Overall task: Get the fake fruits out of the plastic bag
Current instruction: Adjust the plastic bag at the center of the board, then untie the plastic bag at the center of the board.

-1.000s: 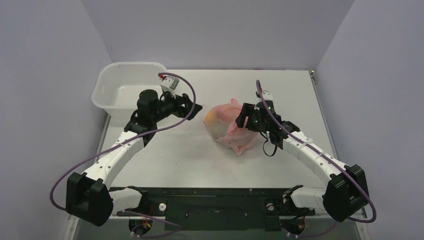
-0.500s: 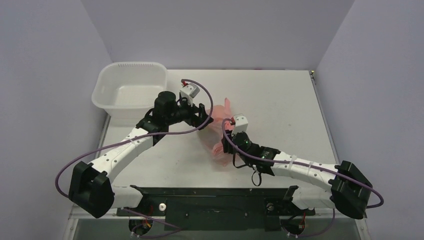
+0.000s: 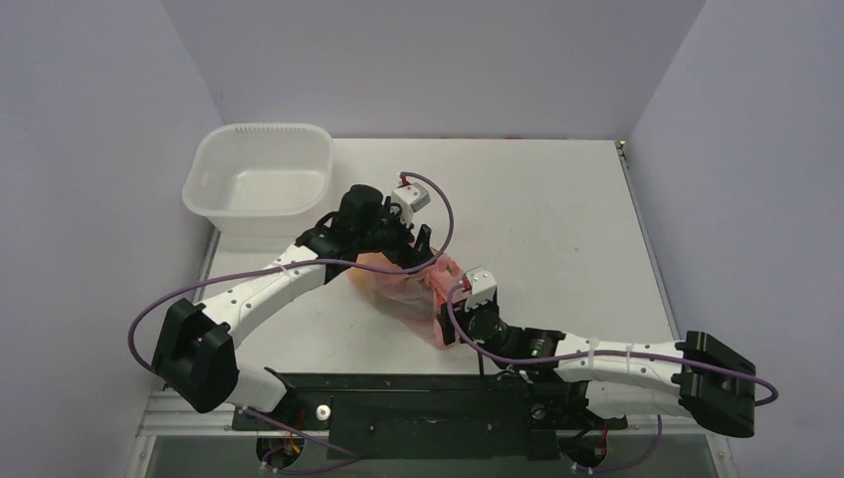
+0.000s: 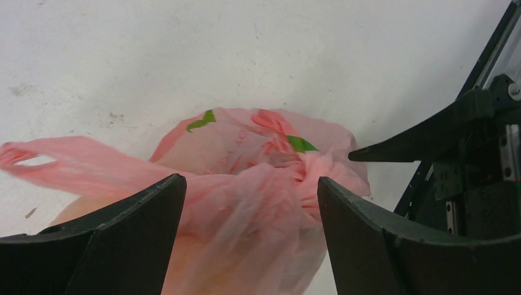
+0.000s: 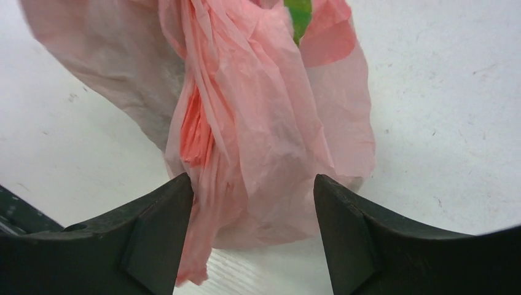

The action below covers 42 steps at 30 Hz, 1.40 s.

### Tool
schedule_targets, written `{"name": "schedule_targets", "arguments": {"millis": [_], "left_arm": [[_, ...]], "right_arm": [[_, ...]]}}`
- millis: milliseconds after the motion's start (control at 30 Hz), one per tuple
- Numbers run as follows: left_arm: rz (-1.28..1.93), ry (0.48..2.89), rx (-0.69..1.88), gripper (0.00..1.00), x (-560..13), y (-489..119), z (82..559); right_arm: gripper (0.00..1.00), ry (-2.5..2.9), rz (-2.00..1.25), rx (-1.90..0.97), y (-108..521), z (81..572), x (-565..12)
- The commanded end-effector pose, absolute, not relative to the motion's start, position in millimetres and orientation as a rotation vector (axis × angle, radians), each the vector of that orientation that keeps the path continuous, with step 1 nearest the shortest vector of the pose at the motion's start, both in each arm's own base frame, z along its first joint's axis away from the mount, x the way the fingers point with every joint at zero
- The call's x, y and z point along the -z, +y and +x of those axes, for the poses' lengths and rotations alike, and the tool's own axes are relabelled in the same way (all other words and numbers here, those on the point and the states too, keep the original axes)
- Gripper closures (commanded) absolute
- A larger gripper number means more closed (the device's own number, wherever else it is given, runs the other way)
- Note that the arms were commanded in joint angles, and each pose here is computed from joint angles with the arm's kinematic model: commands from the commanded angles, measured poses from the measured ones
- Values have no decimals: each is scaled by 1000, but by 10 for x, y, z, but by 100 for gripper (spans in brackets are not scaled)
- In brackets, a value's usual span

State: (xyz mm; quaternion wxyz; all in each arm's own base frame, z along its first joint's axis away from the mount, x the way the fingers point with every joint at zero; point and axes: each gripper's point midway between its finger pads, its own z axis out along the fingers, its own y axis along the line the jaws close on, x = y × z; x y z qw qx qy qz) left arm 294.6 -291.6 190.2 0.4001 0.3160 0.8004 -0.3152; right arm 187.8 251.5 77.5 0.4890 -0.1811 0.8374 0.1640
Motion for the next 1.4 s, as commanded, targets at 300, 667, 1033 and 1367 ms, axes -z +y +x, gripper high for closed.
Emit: {"name": "schedule_targets", "arguments": {"millis": [300,667,1033,1367], "left_arm": [[872,1964,660,25,-2090,-2878,2951],[846,2014,557,37,-1991,-2818,3082],[936,2073,626,52,-1778,-2960,2990],[985,2089,672,83,-1752,-3052,2942]], "right_arm": [[32,1874,-197,-602,2367,2074,-1480],[33,1884,-162,-625,2423,2272,-1799],[34,1884,-155,-602,2444,2466,-1866],[35,1905,-186,-578,2450,2524,-1795]]}}
